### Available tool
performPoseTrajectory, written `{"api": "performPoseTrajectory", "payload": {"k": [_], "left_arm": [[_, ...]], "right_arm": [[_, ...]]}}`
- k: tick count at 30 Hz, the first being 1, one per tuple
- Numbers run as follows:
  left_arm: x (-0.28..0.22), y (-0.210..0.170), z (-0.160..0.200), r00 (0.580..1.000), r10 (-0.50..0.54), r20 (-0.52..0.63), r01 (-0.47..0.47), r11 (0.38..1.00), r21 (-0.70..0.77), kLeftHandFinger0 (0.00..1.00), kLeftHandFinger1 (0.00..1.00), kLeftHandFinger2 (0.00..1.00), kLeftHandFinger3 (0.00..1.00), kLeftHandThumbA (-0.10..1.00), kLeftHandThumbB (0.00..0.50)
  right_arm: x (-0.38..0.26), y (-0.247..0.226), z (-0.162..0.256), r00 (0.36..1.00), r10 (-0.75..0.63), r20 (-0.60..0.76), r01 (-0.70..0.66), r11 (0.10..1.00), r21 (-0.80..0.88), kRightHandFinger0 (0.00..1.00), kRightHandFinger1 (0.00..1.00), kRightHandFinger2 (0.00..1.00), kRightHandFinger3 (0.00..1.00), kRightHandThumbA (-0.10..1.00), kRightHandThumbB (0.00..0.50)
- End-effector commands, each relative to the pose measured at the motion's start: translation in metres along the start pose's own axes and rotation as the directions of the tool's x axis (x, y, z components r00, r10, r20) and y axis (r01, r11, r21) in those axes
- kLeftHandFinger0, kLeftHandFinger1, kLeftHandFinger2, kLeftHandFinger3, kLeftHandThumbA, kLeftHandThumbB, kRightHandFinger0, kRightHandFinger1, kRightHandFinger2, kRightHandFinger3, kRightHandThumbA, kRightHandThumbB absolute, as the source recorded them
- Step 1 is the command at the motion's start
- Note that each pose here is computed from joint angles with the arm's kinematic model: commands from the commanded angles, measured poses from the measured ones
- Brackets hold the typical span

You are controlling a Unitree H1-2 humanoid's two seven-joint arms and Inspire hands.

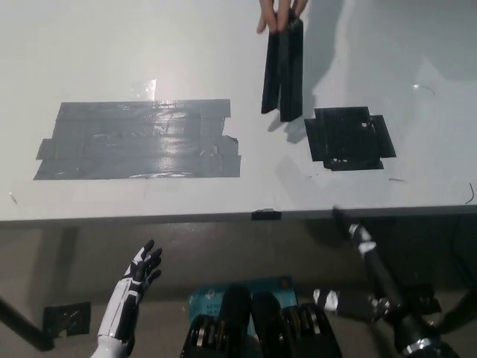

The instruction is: A person hands a stapler to the robot and the robot grabs it with its right hand and places it on the desk infront of it

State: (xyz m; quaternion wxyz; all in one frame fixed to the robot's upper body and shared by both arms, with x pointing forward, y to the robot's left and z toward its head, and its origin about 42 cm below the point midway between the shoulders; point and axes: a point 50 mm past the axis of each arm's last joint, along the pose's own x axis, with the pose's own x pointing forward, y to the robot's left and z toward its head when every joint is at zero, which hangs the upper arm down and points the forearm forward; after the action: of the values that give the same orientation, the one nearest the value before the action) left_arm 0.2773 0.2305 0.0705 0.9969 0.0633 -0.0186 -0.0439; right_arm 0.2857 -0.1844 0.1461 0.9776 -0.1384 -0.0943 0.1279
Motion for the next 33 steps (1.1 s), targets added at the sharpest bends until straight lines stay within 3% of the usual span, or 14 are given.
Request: {"api": "performPoseTrajectory", "payload": {"k": [1,5,10,14,18,28,33], "left_arm": [[0.001,0.0,0.008,0.999,0.002,0.05,-0.002,1.0,0.001,1.0,1.0,1.0,1.0,1.0,0.41],[-0.002,-0.002,0.009,0.999,0.001,0.052,0.0,1.0,-0.006,1.0,1.0,1.0,1.0,1.0,0.381],[0.004,-0.001,0.013,0.998,0.0,0.064,0.0,1.0,-0.008,0.99,1.0,1.0,1.0,1.0,0.405],[0.005,0.001,0.013,0.998,0.002,0.067,-0.001,1.0,-0.006,0.97,1.0,1.0,1.0,1.0,0.401],[0.005,0.001,0.014,0.998,-0.001,0.069,0.001,1.0,-0.003,0.97,1.0,1.0,1.0,1.0,0.392],[0.007,0.002,0.018,0.997,-0.003,0.078,0.002,1.0,0.006,0.94,1.0,1.0,1.0,1.0,0.399],[0.009,0.002,0.019,0.997,-0.004,0.081,0.004,1.0,-0.001,0.94,1.0,1.0,1.0,1.0,0.408]], "right_arm": [[0.03,-0.02,0.055,0.974,-0.131,0.184,0.129,0.991,0.02,1.0,1.0,1.0,1.0,1.0,0.252],[0.066,-0.033,0.066,0.975,-0.14,0.172,0.146,0.989,-0.022,1.0,1.0,1.0,1.0,1.0,0.269],[0.118,-0.044,0.068,0.976,-0.142,0.163,0.148,0.989,-0.025,1.0,1.0,1.0,1.0,1.0,0.262],[0.159,-0.05,0.064,0.984,-0.134,0.114,0.142,0.988,-0.063,1.0,1.0,1.0,1.0,1.0,0.331],[0.192,-0.055,0.065,0.988,-0.135,0.073,0.139,0.989,-0.05,1.0,1.0,1.0,1.0,1.0,0.366],[0.246,-0.062,0.073,0.992,-0.126,-0.032,0.128,0.99,0.055,1.0,1.0,1.0,1.0,1.0,0.369],[0.258,-0.063,0.082,0.992,-0.122,-0.042,0.125,0.99,0.065,1.0,1.0,1.0,1.0,1.0,0.395]]}}
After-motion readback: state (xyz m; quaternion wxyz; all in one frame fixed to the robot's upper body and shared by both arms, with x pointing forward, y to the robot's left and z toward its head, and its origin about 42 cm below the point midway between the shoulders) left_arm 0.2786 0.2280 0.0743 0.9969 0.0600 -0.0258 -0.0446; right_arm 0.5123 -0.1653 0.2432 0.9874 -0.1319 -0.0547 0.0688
